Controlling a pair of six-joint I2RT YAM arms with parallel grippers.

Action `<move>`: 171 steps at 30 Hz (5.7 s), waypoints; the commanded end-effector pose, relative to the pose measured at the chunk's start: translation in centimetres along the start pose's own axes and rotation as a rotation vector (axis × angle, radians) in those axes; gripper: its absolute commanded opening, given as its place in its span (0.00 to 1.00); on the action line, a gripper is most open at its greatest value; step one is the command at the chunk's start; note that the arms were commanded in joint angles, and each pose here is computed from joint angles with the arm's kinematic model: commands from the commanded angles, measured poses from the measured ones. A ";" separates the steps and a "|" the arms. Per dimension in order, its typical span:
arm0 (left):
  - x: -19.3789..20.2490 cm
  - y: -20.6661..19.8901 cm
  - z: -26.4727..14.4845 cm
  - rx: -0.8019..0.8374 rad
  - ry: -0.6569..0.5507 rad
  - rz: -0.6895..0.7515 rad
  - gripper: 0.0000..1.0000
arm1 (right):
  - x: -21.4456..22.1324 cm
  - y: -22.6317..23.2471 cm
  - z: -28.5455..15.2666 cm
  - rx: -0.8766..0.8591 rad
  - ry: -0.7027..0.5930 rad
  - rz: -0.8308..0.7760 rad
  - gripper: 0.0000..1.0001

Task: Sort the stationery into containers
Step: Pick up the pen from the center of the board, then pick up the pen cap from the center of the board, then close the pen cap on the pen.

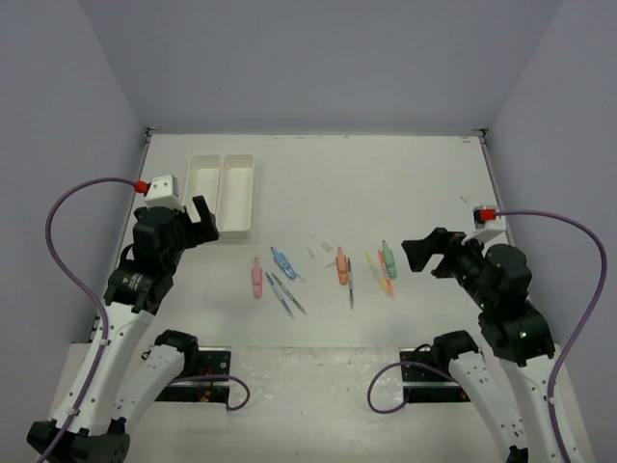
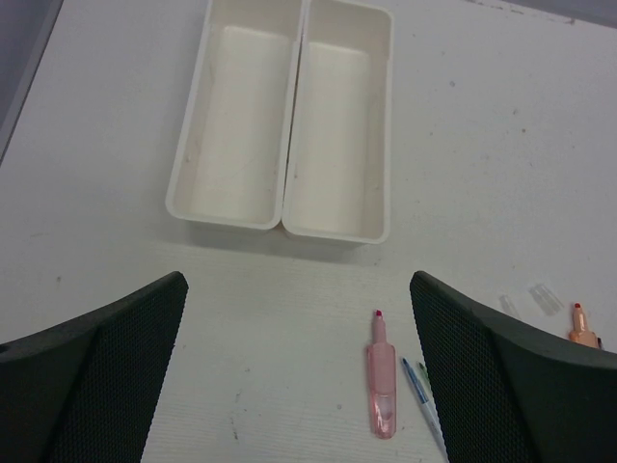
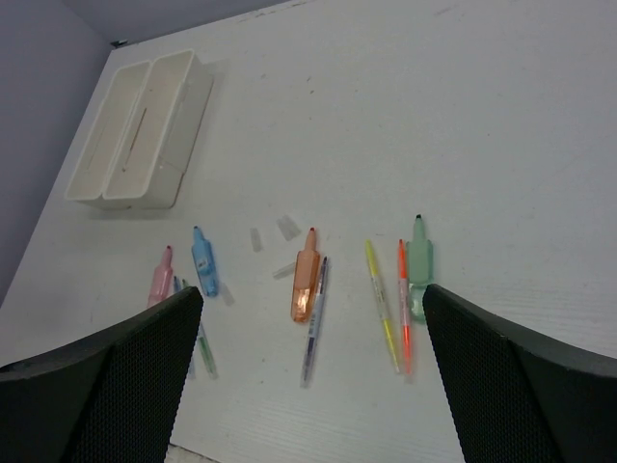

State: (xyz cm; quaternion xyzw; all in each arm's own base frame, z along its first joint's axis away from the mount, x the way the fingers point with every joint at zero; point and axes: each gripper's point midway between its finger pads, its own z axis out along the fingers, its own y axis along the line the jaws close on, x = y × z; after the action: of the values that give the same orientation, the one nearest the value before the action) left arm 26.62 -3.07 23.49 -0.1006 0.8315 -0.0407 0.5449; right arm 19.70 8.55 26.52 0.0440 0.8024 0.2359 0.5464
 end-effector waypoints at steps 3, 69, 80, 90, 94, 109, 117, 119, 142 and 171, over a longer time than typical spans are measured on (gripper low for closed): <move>-1.1 0.4 -0.2 -0.022 -0.045 -0.021 1.00 | -0.6 1.0 0.3 -0.056 -0.034 0.018 0.99; 3.6 -11.4 2.2 0.028 0.166 -0.233 1.00 | 14.8 0.7 9.1 0.421 0.412 -0.116 0.00; 13.7 -21.1 5.4 -0.084 0.353 0.022 0.90 | 11.1 -0.2 6.7 0.339 0.294 -0.072 0.00; 16.8 -22.8 8.5 -0.189 0.394 0.012 0.56 | 11.8 -0.9 6.6 0.349 0.315 -0.098 0.00; 17.3 -22.5 9.7 -0.217 0.395 -0.010 0.53 | 12.3 -0.9 6.6 0.343 0.330 -0.102 0.00; 20.8 -21.8 12.3 -0.203 0.466 -0.045 0.43 | 13.2 -0.6 6.9 0.304 0.356 -0.111 0.00; 22.2 -21.9 12.6 -0.199 0.493 -0.045 0.37 | 13.5 -0.9 6.8 0.309 0.362 -0.118 0.00; 22.5 -21.8 12.7 -0.202 0.498 -0.044 0.37 | 13.5 -1.0 6.8 0.311 0.360 -0.117 0.00; 20.4 -21.2 12.2 -0.196 0.461 -0.053 0.00 | 13.9 3.1 7.5 0.052 0.353 -0.107 0.00; -0.2 -25.2 -10.0 1.089 -0.198 -0.398 0.00 | 10.5 19.5 0.6 -0.975 0.196 0.144 0.00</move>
State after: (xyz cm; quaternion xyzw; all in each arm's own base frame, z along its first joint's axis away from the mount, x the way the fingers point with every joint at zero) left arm 21.46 -27.96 29.77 0.0236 0.6417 -0.5229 0.5606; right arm 11.46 29.20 22.70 -0.1915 0.6667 0.6173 0.3712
